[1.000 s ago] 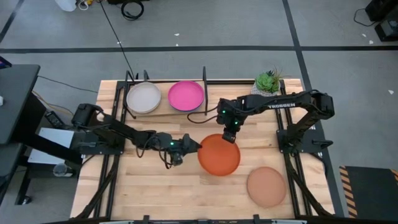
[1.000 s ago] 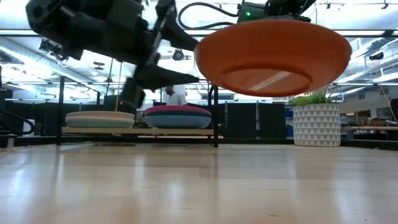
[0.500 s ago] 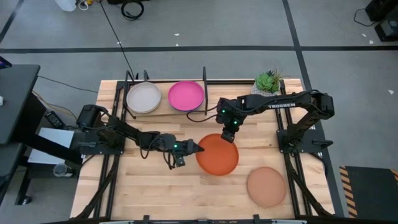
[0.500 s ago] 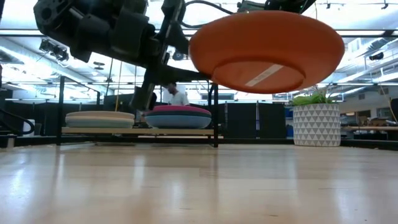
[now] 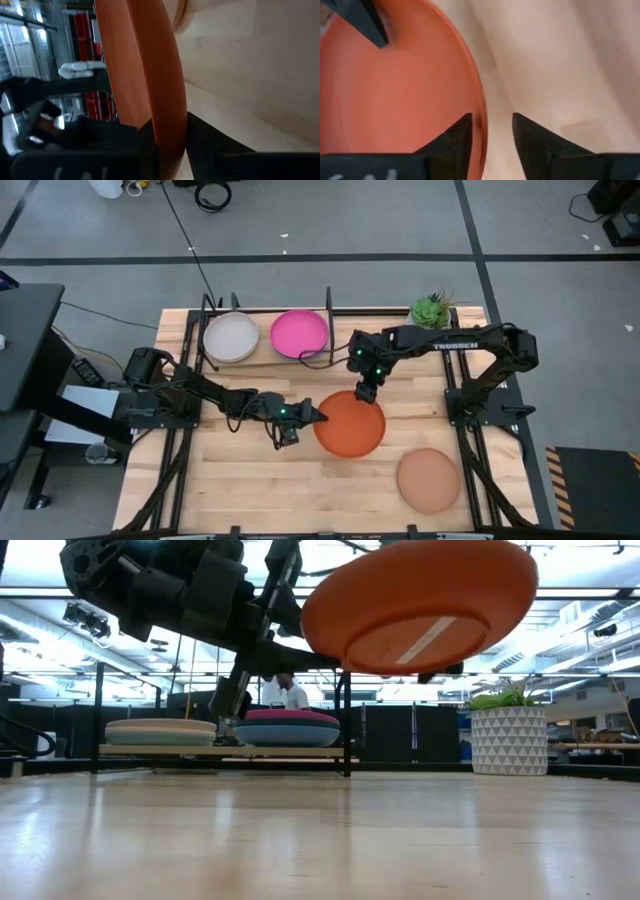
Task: Place and stack plates onto a shelf
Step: Stack the orange plate on top of the pink plate on the shelf
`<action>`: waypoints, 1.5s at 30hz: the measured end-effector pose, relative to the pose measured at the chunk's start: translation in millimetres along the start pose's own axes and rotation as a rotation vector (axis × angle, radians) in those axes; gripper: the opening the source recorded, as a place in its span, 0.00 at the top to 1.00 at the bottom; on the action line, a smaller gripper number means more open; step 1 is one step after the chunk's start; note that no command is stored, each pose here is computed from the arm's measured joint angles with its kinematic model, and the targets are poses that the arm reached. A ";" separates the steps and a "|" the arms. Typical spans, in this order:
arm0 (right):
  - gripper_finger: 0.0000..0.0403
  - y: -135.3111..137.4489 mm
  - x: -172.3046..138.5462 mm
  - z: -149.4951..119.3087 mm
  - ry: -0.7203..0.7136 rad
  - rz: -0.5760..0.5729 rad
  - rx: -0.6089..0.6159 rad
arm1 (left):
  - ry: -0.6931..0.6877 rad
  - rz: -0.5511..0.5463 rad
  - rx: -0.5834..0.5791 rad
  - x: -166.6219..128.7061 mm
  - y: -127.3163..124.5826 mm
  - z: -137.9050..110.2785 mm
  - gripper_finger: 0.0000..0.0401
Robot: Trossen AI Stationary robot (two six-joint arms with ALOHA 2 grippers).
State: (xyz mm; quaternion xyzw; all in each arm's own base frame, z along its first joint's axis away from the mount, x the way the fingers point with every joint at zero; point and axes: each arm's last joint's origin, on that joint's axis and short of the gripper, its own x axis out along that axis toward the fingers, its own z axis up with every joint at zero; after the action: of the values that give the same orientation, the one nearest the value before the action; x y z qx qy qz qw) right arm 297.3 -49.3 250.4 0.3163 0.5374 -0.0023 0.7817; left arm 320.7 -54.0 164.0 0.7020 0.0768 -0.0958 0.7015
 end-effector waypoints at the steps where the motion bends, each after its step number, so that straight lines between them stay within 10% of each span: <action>1: 0.61 2.3 -7.3 1.7 -0.015 -0.016 -0.007 | 0.015 -0.001 0.000 -0.2 -0.1 0.3 0.81; 18: 0.55 40.0 -156.8 -49.0 -0.518 -0.385 -0.065 | 0.384 0.041 -0.091 -18.8 18.6 -1.5 0.82; 32: 0.55 58.7 -139.0 -46.6 -0.504 -0.430 -0.189 | 0.785 0.064 -0.318 -64.6 38.2 -12.9 0.88; 45: 0.55 61.4 -103.2 -16.9 -0.427 -0.452 -0.348 | 1.043 -0.085 -0.492 -73.1 17.3 -97.7 0.88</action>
State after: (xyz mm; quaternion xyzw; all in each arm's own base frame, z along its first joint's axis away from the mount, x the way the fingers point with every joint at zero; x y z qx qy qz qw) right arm 260.7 -26.5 363.8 0.0439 0.4104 -0.1495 0.8985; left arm 256.6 45.5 198.2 0.4689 0.4605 0.2554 0.7091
